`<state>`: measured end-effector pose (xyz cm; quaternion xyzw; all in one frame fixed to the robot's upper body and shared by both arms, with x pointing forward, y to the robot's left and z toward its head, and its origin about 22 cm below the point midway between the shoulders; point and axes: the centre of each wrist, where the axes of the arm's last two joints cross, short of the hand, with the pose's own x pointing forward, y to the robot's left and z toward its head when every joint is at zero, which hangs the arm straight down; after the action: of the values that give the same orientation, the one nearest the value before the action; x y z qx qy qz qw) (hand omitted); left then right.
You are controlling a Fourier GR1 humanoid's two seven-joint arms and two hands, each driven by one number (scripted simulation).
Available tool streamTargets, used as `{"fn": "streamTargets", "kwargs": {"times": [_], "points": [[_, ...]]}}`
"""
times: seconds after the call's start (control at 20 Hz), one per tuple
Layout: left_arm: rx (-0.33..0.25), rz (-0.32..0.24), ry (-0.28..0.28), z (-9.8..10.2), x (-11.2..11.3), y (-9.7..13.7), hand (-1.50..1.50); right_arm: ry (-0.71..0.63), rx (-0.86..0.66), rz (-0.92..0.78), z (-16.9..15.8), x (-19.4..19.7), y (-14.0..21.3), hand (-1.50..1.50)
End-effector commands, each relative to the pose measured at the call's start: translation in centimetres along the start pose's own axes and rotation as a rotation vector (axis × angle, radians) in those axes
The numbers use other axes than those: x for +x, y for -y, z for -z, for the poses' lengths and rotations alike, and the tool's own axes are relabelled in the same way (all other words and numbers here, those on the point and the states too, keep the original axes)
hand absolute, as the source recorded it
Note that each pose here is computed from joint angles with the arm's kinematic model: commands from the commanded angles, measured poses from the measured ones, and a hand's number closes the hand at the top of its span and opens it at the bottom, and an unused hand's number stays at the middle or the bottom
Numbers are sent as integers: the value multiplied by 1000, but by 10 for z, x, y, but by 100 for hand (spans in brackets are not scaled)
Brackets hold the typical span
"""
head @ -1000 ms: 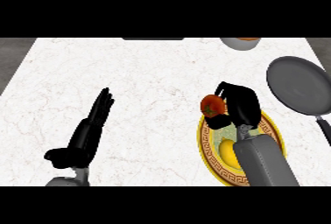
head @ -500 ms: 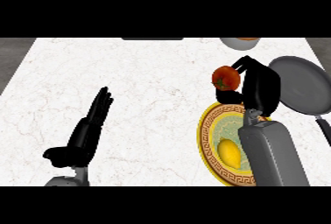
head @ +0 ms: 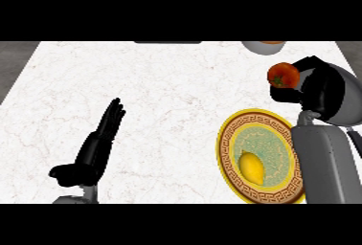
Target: Pick the tomato from the plate and place it in the pan
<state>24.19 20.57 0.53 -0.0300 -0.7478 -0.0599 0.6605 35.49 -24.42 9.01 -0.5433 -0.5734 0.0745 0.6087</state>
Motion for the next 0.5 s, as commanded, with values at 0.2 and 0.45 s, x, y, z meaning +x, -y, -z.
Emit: {"fn": "streamTargets", "kwargs": {"times": [0.2,0.45], "points": [[5,-2,19,1,14,10,0,11,-213,-141,63,-84,28,150],[-21,-21,7,10,12,11,0,-36,-348,-97,78,-122,22,150]]}}
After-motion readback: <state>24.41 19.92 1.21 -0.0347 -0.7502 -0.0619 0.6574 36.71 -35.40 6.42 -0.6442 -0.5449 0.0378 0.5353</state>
